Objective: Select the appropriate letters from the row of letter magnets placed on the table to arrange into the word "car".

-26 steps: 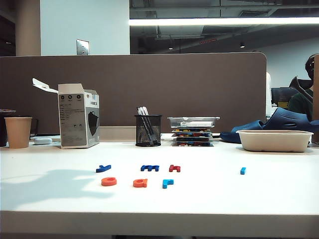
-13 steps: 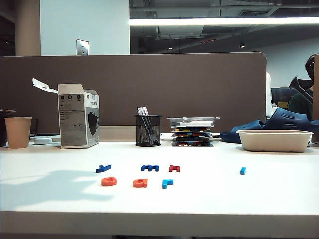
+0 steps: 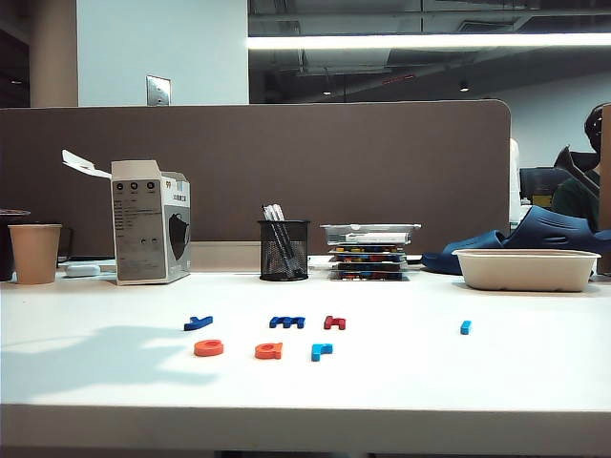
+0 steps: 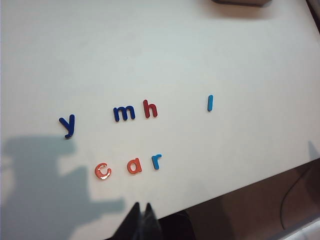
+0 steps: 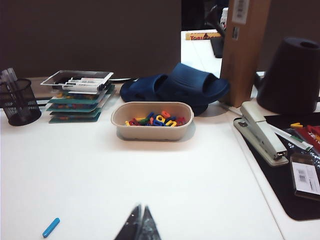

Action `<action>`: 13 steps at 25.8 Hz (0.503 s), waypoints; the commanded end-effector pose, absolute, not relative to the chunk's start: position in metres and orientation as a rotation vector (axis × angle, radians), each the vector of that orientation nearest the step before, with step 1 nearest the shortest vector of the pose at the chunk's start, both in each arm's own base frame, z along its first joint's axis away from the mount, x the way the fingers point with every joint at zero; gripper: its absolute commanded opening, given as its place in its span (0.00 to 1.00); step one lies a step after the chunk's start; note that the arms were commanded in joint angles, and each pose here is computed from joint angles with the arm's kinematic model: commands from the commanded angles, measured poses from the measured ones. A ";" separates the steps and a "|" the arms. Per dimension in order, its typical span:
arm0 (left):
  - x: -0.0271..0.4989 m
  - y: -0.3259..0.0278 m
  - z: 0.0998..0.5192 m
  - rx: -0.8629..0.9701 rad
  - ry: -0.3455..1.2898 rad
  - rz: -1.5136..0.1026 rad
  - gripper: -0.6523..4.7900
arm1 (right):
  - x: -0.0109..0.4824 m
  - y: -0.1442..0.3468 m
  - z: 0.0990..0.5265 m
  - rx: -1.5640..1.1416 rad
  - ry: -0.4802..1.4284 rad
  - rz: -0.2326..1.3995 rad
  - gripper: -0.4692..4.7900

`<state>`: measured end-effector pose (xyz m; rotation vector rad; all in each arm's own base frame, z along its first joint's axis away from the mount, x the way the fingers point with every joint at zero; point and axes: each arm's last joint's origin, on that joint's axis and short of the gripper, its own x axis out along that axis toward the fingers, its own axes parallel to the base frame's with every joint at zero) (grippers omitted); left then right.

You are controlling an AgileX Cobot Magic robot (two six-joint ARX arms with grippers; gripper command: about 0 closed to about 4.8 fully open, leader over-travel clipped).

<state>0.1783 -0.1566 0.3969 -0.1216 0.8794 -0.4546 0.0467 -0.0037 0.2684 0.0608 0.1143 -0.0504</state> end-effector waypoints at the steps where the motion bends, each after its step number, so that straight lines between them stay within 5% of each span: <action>1: 0.178 -0.156 0.400 -0.126 0.863 -0.464 0.11 | 0.044 -0.003 0.273 0.059 0.063 -0.038 0.08; 13: 0.178 -0.156 0.400 -0.126 0.863 -0.464 0.11 | 0.039 0.000 0.272 0.049 0.043 0.008 0.08</action>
